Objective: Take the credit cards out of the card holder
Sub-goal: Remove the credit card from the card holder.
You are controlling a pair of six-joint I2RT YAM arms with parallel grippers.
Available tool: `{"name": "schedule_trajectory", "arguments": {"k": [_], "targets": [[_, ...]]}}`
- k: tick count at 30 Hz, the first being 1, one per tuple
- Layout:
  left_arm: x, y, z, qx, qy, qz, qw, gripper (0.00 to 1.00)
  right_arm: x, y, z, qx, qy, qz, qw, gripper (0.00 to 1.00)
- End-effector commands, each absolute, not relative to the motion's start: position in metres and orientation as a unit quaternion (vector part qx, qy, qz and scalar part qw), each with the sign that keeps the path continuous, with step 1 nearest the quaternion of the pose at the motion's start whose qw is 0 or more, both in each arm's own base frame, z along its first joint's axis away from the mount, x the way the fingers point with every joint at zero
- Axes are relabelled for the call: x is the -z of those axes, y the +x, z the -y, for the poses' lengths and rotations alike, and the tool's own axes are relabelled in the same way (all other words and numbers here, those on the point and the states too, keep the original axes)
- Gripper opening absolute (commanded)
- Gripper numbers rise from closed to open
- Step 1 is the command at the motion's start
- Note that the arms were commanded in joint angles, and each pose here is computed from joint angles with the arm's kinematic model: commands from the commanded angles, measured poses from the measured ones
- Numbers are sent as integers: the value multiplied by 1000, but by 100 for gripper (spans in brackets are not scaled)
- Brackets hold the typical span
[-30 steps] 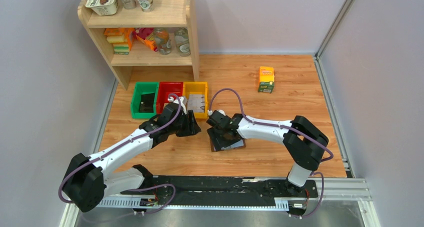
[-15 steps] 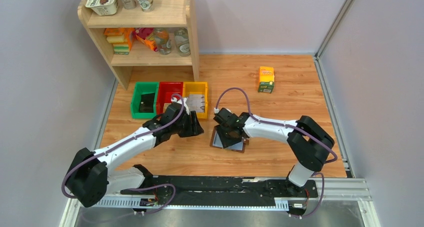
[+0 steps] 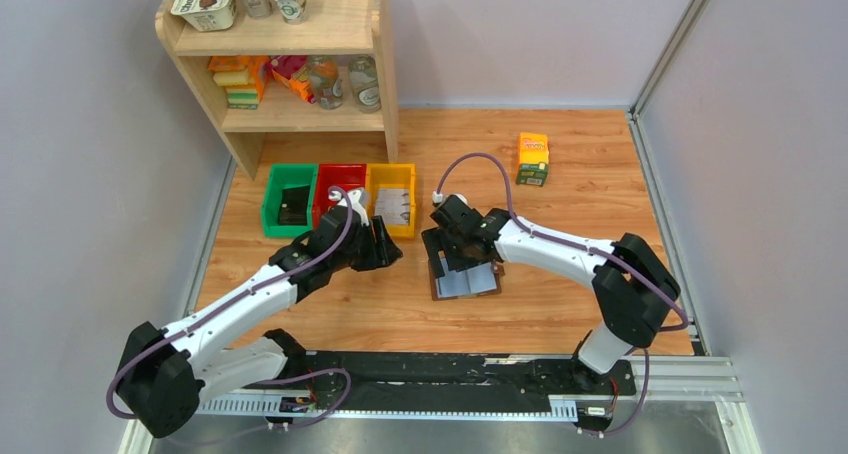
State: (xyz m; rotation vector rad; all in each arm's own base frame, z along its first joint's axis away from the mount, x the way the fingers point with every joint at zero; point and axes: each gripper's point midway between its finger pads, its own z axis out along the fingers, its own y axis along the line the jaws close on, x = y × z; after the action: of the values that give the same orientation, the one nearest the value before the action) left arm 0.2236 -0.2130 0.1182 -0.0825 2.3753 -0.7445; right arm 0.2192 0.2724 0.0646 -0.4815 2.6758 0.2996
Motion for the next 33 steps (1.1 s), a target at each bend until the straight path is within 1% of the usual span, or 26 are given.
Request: {"name": "schedule_trajectory", "arguments": {"k": [1,8,13,17,23,26,29,33], "targets": [[-131,227,206,275,-46,-897,343,59,-64,235,-281,-106,-171,-956,213,85],[-128,226,209,279,-41,-900,333,59,-45,235,-285,-97,-174,-961,191,85],[-125,225,214,284,-37,-902,324,59,-29,232,-281,-81,-178,-965,173,83],[-124,224,215,287,-37,-902,320,59,-17,226,-275,-72,-184,-967,160,68],[-126,223,216,291,-37,-902,318,59,-24,210,-296,-140,-222,-954,148,41],[-125,220,215,293,-39,-902,315,59,-33,207,-309,-162,-245,-944,153,32],[-124,218,216,297,-40,-902,311,59,-36,208,-312,-160,-247,-943,157,27],[-121,220,223,307,-39,-902,301,59,-35,215,-302,-132,-234,-949,168,25]]}}
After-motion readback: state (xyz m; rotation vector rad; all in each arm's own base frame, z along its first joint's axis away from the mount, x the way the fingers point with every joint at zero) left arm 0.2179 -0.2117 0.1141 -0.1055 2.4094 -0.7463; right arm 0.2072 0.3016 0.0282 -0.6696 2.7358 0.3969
